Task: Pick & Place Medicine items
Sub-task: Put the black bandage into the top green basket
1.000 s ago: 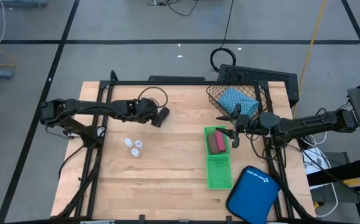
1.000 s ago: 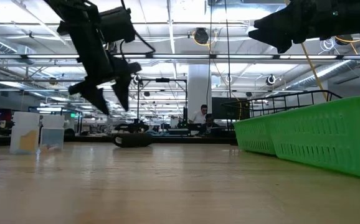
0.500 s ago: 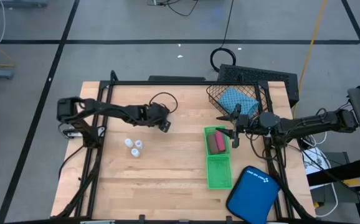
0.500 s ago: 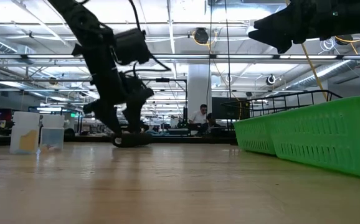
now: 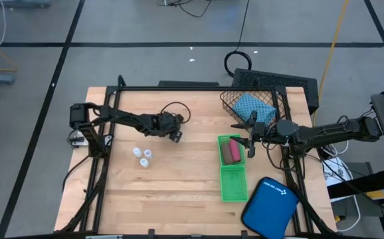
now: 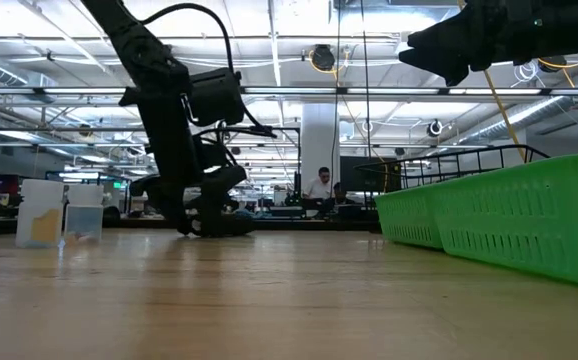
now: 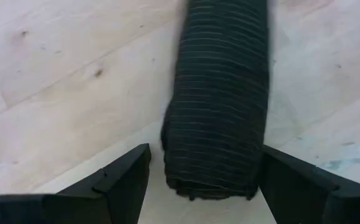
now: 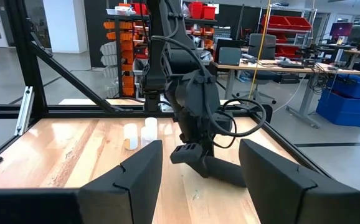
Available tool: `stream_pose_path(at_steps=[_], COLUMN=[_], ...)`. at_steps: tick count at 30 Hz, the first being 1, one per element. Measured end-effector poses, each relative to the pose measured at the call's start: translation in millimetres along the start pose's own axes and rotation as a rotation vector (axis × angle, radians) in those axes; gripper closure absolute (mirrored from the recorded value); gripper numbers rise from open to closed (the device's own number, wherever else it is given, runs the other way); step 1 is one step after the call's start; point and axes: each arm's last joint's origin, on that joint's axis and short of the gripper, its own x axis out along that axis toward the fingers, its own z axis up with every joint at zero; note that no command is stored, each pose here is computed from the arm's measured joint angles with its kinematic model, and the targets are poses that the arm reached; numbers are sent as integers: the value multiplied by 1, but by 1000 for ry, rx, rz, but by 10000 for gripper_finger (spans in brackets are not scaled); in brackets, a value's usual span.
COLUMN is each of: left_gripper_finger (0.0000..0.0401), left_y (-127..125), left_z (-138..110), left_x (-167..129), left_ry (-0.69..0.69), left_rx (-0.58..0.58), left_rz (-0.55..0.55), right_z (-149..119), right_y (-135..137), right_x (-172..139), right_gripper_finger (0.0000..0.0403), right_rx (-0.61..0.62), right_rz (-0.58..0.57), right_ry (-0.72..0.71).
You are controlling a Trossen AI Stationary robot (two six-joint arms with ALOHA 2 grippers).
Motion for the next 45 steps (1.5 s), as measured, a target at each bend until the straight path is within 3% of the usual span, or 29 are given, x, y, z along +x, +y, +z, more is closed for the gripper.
stream_pose_path(at_steps=[10, 20, 31, 35, 41, 45], left_gripper_finger=[119, 124, 249, 281, 300, 297], left_y=[-2, -3, -1, -6, -32, -46], left_z=[5, 5, 9, 13, 15, 8], left_x=[1, 0, 1, -5, -28, -43], left_ry=[-75, -65, -36, -63, -158, -194], left_rx=[31, 34, 113, 164, 343, 460], left_rz=[-3, -19, -66, -148, -442, -573], right_z=[0, 0, 0, 0, -6, -12], right_y=[0, 0, 0, 0, 2, 3], right_x=[0, 0, 0, 0, 11, 24], right_gripper_finger=[202, 202, 202, 202, 202, 202], right_rx=[-2, -1, -13, -15, -20, -13], right_rz=[0, 0, -1, -4, -2, -35], right_ry=[0, 0, 0, 0, 8, -11])
